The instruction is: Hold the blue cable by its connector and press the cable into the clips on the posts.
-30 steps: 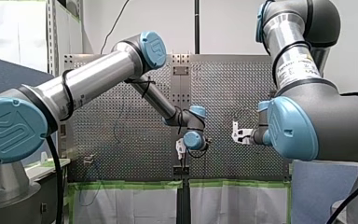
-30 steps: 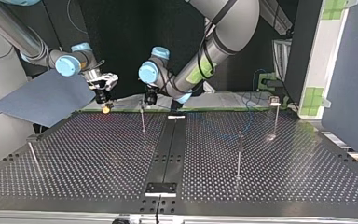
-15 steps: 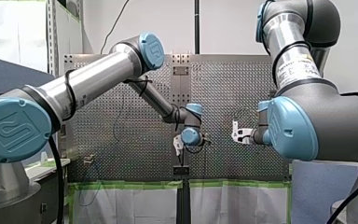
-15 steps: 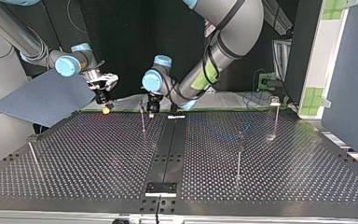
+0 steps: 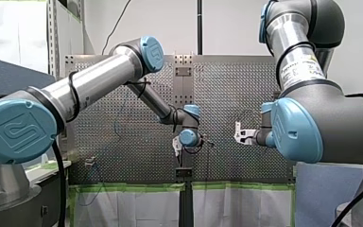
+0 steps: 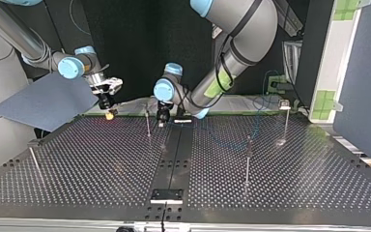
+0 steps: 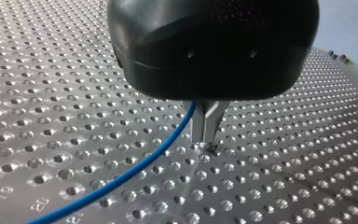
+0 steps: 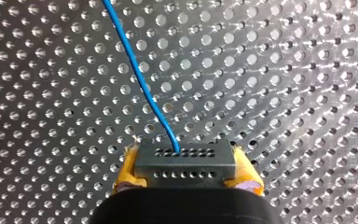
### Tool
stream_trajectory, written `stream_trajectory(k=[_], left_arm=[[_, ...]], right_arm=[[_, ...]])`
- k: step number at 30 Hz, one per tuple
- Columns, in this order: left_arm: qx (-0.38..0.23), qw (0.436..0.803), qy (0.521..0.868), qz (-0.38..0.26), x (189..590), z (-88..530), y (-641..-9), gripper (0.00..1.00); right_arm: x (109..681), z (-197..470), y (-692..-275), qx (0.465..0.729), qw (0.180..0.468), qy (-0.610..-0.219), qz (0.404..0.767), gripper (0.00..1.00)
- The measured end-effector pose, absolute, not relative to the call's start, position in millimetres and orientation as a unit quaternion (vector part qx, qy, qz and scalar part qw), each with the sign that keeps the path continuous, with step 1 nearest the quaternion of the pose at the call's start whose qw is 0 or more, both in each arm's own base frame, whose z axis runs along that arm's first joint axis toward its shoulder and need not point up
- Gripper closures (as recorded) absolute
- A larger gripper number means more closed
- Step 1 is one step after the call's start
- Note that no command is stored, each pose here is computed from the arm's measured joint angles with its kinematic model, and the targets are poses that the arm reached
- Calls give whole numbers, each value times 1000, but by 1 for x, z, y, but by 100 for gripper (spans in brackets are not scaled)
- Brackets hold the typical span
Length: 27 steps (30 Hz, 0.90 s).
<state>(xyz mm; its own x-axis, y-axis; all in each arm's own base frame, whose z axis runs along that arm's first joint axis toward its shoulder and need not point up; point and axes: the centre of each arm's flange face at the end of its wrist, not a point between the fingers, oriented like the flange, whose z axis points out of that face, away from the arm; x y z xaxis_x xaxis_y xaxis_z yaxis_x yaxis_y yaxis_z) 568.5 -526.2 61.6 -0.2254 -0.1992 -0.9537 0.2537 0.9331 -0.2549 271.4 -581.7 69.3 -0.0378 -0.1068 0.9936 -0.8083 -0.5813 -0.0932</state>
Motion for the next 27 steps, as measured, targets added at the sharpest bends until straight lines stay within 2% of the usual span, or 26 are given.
stream_trajectory(k=[18, 27], left_arm=[[27, 614, 767, -183, 592, 51, -528, 100], [30, 614, 769, -175, 596, 50, -524, 100]], right_arm=[[258, 73, -595, 603, 324, -381, 621, 100], [255, 73, -596, 601, 327, -383, 620, 100]])
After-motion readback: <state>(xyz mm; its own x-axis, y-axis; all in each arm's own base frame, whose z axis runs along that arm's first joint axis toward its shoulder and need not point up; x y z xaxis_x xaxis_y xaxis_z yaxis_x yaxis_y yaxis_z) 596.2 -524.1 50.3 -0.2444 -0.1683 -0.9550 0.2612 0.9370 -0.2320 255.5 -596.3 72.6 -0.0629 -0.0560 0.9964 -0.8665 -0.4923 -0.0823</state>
